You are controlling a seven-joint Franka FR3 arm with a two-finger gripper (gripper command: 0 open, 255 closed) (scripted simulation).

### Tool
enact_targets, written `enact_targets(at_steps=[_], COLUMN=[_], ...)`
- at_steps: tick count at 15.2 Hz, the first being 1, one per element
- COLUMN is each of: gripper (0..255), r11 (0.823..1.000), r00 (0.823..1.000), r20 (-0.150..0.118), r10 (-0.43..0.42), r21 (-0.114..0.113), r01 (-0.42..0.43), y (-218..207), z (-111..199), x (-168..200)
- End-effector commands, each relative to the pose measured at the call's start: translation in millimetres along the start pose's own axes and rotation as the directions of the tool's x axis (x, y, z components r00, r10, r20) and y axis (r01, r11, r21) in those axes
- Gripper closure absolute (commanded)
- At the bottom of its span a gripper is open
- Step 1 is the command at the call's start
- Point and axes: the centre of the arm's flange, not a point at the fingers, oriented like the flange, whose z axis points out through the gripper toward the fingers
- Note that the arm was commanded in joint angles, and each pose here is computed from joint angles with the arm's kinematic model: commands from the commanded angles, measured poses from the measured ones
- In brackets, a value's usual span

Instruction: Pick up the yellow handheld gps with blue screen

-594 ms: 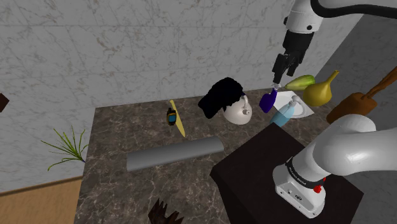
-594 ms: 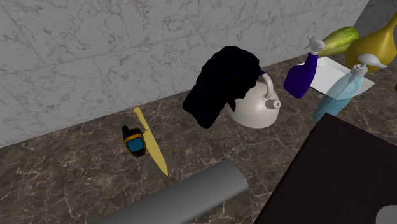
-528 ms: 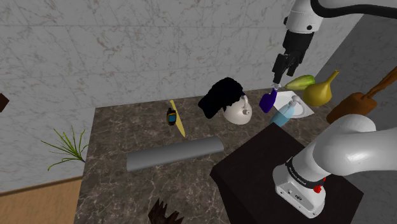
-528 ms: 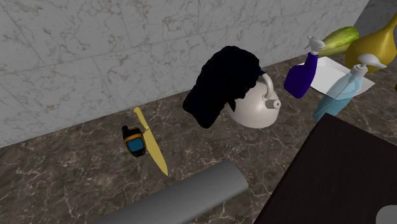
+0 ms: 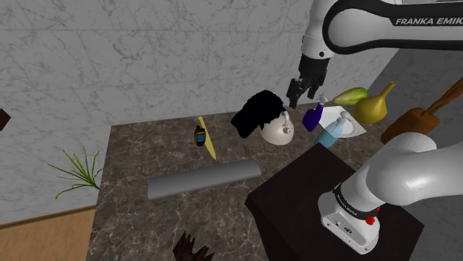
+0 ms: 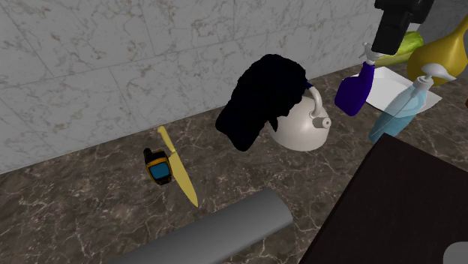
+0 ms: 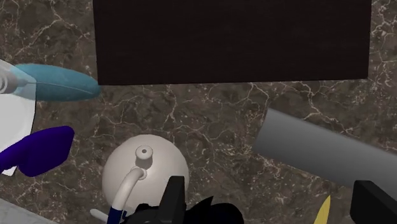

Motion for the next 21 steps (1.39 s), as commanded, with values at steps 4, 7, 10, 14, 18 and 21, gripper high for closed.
enact_targets(at_steps=[4, 7, 10, 14, 18, 21], gripper=[0, 0, 0, 0, 0, 0], r11=[0.999, 0.998, 0.996, 0.992, 0.987, 0.983], r00=[0.998, 0.996, 0.992, 0.986, 0.978, 0.970], r20=[-0.054, -0.084, -0.115, -0.157, -0.198, -0.229], r10=[0.022, 0.033, 0.044, 0.057, 0.068, 0.076], r21=[-0.035, -0.056, -0.077, -0.104, -0.129, -0.148], r01=[-0.024, -0.038, -0.053, -0.074, -0.095, -0.112], y=[-48, -75, -100, -134, -166, -189], z=[30, 49, 68, 93, 118, 136], x=[36, 57, 80, 112, 145, 171])
